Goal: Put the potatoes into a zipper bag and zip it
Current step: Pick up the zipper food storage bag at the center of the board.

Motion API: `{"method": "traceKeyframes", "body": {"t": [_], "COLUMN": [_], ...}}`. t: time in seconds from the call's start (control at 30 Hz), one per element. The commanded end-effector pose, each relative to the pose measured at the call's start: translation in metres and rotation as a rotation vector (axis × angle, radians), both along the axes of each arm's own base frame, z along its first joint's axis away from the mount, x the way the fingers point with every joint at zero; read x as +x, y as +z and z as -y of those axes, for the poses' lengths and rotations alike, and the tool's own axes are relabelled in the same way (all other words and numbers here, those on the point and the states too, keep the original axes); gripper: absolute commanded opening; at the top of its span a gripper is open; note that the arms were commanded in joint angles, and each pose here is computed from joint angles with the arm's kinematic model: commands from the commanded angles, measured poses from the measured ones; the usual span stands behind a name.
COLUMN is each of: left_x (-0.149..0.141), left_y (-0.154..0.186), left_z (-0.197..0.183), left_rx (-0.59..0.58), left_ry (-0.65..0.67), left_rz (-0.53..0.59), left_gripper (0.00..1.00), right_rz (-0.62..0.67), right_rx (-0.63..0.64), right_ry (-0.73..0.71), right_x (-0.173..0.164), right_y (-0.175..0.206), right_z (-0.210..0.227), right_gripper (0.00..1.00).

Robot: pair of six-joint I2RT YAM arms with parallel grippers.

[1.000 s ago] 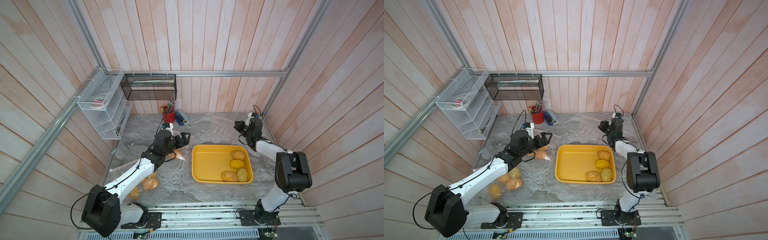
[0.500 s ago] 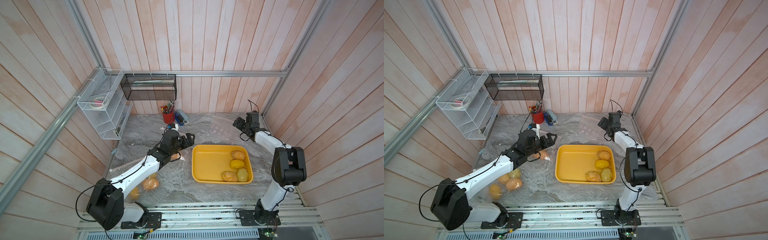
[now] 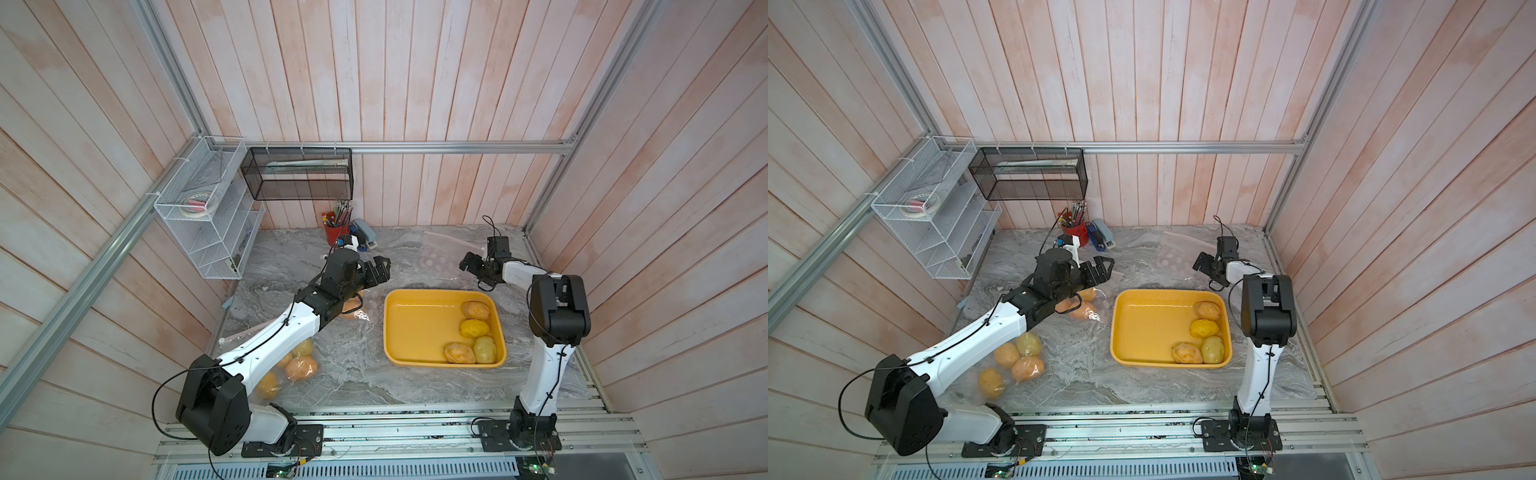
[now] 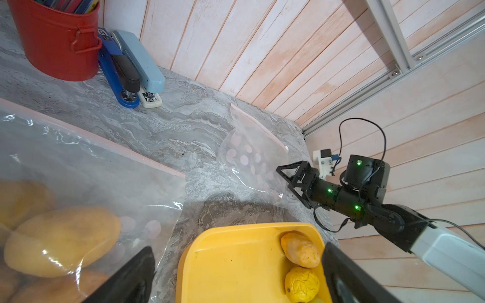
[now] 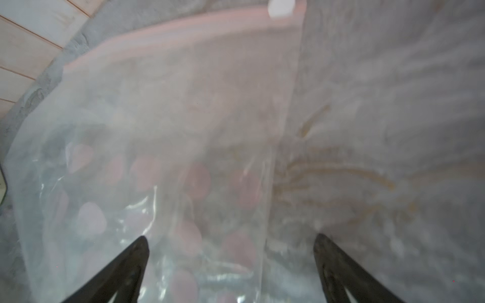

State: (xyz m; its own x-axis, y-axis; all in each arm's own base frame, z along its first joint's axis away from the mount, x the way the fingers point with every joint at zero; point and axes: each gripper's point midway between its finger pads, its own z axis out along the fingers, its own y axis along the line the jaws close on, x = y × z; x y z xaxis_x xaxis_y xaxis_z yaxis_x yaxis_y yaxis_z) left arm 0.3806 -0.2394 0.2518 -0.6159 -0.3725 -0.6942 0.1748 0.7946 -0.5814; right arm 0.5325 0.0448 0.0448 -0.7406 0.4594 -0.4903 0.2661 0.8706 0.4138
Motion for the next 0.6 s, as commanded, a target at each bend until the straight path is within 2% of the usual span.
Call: {"method": "traceKeyframes", "body": {"t": [0.0,0.07,0.13,0.2,0.23,0.3,0.37,0.47,0.57], "left_x": [0.001,0.001,0.002,0.004,0.004,0.005,0.006,0.008,0.009], "left_y": [-0.013,-0.013,-0.016,-0.018,-0.019,-0.023,-0.026,-0.029,-0.028], "left_z": [-0.003,-0.004,-0.004,-0.005,-0.004,-0.003,-0.001,-0.001,-0.001], "left_rx": [0.036,0.036,0.035,0.034,0.032,0.031,0.030,0.018,-0.009], "left_ry": [0.005,0.008,0.012,0.013,0.013,0.006,-0.001,-0.012,-0.025], "left_rz": [-0.013,-0.014,-0.018,-0.024,-0.026,-0.034,-0.039,-0.044,-0.041], "left_gripper": [1.00,1.00,1.00,1.00,1.00,1.00,1.00,1.00,1.00], "right_rz": [-0.065,-0.077,-0.079,-0.071,-0.070,-0.064,-0.056,-0.017,0.052], "right_rx": [0.027,0.029,0.033,0.040,0.042,0.042,0.039,0.048,0.060], "right_ry": [0.039,0.043,0.043,0.042,0.039,0.038,0.035,0.026,0.015], "right_x": [-0.002,0.001,0.002,0.003,0.003,0.002,0.002,0.005,0.008], "right_y": [-0.021,-0.025,-0.027,-0.027,-0.027,-0.025,-0.021,-0.005,0.027], "right_z": [-0.010,-0.011,-0.011,-0.012,-0.012,-0.012,-0.011,-0.011,-0.012], "right_gripper": [0.96,0.89,0.70,0.38,0.26,0.09,0.00,0.00,0.00]}}
